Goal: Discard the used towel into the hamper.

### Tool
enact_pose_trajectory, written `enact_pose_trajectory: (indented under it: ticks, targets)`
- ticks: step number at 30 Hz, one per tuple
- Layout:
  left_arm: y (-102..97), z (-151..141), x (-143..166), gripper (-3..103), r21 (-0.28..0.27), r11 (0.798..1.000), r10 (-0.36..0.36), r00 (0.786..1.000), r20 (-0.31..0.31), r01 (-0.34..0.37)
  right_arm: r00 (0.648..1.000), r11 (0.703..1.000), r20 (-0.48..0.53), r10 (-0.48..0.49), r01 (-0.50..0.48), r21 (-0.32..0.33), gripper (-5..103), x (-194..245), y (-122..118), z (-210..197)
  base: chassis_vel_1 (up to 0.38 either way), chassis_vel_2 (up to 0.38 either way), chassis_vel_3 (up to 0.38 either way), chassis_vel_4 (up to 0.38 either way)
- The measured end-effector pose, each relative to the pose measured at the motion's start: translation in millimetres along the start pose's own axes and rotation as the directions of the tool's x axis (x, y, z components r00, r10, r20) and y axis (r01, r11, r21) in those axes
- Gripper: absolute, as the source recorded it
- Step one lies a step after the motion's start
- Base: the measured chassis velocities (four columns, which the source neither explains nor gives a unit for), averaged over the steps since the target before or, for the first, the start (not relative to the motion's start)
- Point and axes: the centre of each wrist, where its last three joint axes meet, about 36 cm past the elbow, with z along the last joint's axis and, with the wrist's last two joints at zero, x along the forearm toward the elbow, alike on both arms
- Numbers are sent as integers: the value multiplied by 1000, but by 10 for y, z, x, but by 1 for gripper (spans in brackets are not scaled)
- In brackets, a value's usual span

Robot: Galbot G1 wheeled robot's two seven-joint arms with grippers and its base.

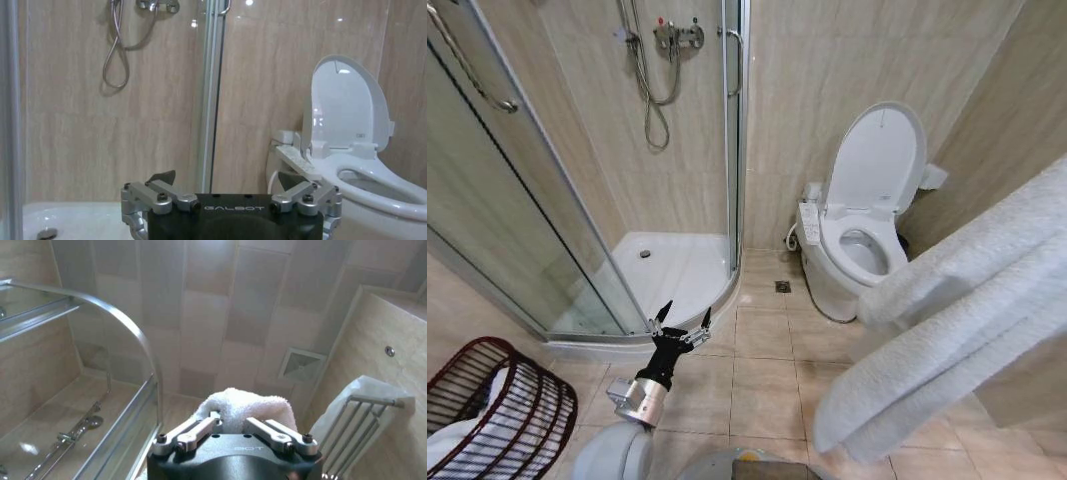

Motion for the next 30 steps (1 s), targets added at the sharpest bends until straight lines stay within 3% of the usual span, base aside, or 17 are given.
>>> enact_pose_trajectory:
  ticks: [10, 15, 30]
  targets:
    - [0, 0, 0, 100, 0, 1000, 0, 1000, 0, 0, 1000, 1000, 18, -20, 20, 12, 5, -49, 3, -15, 0, 0, 0, 0]
    - [0, 0, 0, 100, 0, 1000, 0, 1000, 0, 0, 998, 996, 35, -43, 41, 80, 5, -93, -77, 45, 0, 0, 0, 0]
    - [0, 0, 0, 100, 0, 1000, 0, 1000, 0, 0, 998, 997, 40, -38, 35, 67, 5, -84, -5, 85, 0, 0, 0, 0]
